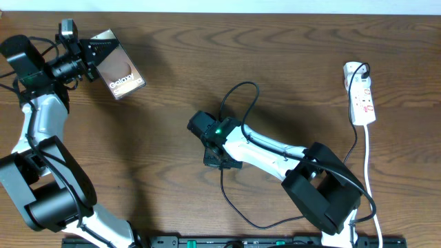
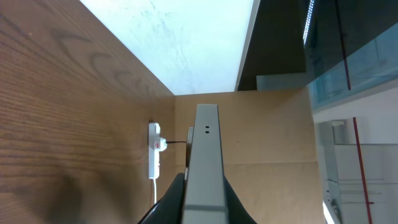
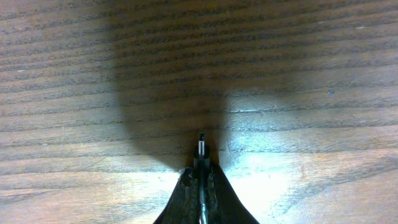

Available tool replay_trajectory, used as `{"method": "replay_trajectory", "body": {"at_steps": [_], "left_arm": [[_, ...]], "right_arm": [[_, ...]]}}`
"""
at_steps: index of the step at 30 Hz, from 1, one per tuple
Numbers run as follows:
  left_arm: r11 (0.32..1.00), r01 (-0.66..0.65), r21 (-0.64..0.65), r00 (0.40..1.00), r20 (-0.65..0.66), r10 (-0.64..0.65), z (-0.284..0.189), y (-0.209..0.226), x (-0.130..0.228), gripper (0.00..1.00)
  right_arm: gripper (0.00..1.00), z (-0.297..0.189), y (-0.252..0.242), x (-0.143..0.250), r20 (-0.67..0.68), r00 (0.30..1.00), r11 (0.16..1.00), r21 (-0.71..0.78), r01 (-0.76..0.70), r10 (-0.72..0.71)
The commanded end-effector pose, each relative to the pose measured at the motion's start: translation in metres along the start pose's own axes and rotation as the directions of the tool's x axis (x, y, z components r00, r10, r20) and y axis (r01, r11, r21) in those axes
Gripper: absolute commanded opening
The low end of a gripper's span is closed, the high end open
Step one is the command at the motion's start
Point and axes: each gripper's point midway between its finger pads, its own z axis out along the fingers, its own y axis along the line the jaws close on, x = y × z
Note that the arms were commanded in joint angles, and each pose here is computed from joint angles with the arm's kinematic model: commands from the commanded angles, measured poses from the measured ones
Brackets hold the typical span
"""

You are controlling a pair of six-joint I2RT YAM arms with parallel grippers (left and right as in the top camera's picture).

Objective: Plug charger to phone and switch on socket

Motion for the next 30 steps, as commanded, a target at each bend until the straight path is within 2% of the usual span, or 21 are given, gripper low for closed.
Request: {"method": "replay_trajectory", "body": {"at_steps": [1, 9, 11, 14, 16, 19, 23, 25, 27, 30], "left_arm": [[0.998, -0.058, 0.018, 0.998, -0.027, 0.059, -0.001, -0.019, 0.006, 0.08], [0.997, -0.070, 0.018, 0.997, -0.026, 0.070, -0.001, -0.019, 0.006, 0.08], [0.997, -0.070, 0.018, 0.997, -0.026, 0.070, -0.001, -0.019, 0.005, 0.07], [0.997, -0.072, 0.018, 0.997, -0.026, 0.073, -0.001, -0.019, 0.005, 0.08], [0.996, -0.087, 0.019, 0.996, -0.026, 0.087, -0.001, -0.019, 0.005, 0.07], [0.994, -0.105, 0.019, 0.994, -0.025, 0.106, -0.001, -0.019, 0.005, 0.07], [0.994, -0.111, 0.019, 0.993, -0.025, 0.111, -0.001, -0.019, 0.005, 0.07], [0.994, -0.111, 0.019, 0.993, -0.025, 0.111, -0.001, -0.019, 0.005, 0.08], [0.994, -0.111, 0.019, 0.993, -0.025, 0.111, -0.001, -0.019, 0.005, 0.07], [0.994, -0.111, 0.020, 0.993, -0.026, 0.111, 0.000, -0.019, 0.006, 0.08]], "right_arm": [[0.01, 0.013, -0.012, -0.003, -0.011, 1.000, 0.999, 0.042, -0.024, 0.025], [0.01, -0.013, 0.004, -0.008, -0.143, 0.983, 0.983, -0.155, 0.095, -0.117], [0.01, -0.029, 0.013, -0.012, -0.171, 0.967, 0.950, -0.281, 0.134, -0.187], [0.01, -0.059, 0.029, -0.016, -0.162, 0.933, 0.844, -0.496, 0.204, -0.320], [0.01, -0.085, 0.037, -0.021, -0.113, 0.905, 0.724, -0.644, 0.247, -0.410], [0.01, -0.128, 0.047, -0.024, 0.040, 0.842, 0.447, -0.834, 0.325, -0.538], [0.01, -0.173, 0.045, -0.027, 0.260, 0.774, 0.098, -0.919, 0.382, -0.577], [0.01, -0.187, 0.042, -0.028, 0.368, 0.740, -0.030, -0.904, 0.427, -0.563], [0.01, -0.193, 0.040, -0.030, 0.461, 0.701, -0.110, -0.868, 0.485, -0.544], [0.01, -0.192, 0.042, -0.032, 0.543, 0.654, -0.162, -0.819, 0.550, -0.527]]}}
